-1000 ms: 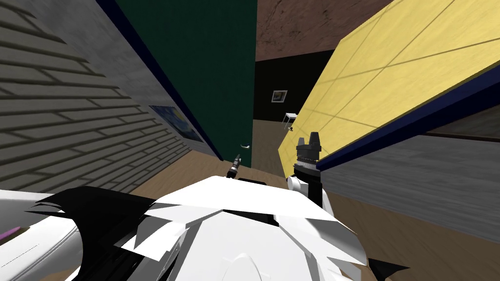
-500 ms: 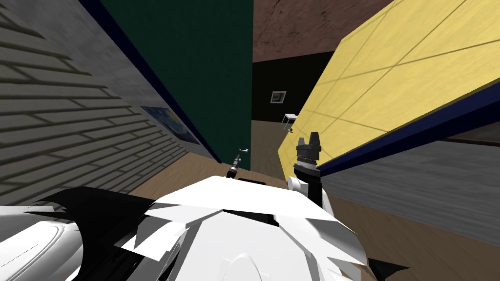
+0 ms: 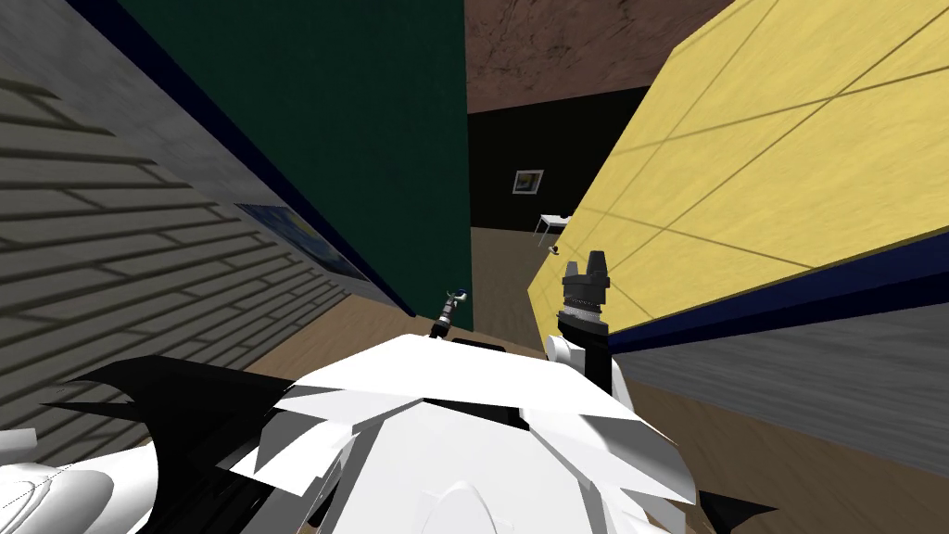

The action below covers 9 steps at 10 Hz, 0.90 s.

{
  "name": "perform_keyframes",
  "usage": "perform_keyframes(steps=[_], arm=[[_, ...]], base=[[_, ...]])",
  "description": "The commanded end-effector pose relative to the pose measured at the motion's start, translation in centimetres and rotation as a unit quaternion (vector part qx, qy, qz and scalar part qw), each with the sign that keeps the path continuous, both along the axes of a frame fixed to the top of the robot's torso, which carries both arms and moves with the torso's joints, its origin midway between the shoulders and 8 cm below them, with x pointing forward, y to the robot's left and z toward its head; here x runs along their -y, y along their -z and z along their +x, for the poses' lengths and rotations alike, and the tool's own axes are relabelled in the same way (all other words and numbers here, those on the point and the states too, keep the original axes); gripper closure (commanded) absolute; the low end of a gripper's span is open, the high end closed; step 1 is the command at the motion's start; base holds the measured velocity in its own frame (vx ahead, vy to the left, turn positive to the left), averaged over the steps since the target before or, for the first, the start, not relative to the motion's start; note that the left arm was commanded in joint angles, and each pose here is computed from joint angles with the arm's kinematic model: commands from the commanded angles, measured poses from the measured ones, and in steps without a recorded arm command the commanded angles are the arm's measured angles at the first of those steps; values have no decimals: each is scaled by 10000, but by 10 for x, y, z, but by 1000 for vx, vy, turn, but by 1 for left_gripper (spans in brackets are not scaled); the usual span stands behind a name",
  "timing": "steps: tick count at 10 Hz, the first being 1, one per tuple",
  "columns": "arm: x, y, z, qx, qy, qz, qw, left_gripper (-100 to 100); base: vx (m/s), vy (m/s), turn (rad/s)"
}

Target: Push the door open

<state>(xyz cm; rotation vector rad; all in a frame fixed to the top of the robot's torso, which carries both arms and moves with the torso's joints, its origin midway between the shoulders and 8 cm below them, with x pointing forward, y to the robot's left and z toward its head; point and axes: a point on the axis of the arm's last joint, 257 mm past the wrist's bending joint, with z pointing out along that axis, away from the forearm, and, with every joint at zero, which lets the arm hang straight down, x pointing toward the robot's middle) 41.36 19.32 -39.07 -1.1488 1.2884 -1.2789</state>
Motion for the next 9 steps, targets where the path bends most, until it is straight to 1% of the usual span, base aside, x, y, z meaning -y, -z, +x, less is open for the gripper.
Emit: perform_keyframes(steps=[1, 2, 3, 8, 9], arm=[[1, 1, 2, -7, -21, -29, 10000, -100], [1, 0, 1, -3, -13, -17, 10000, -100], [1, 0, 1, -3, -13, -17, 10000, 100], [1, 0, 1, -3, -13, -17, 10000, 100], [-8, -1, 4, 7, -79, 20, 10000, 100]], base=[[176, -38, -23], [73, -22, 1], [-8, 5, 3], [-7, 6, -5], [105, -35, 30]])
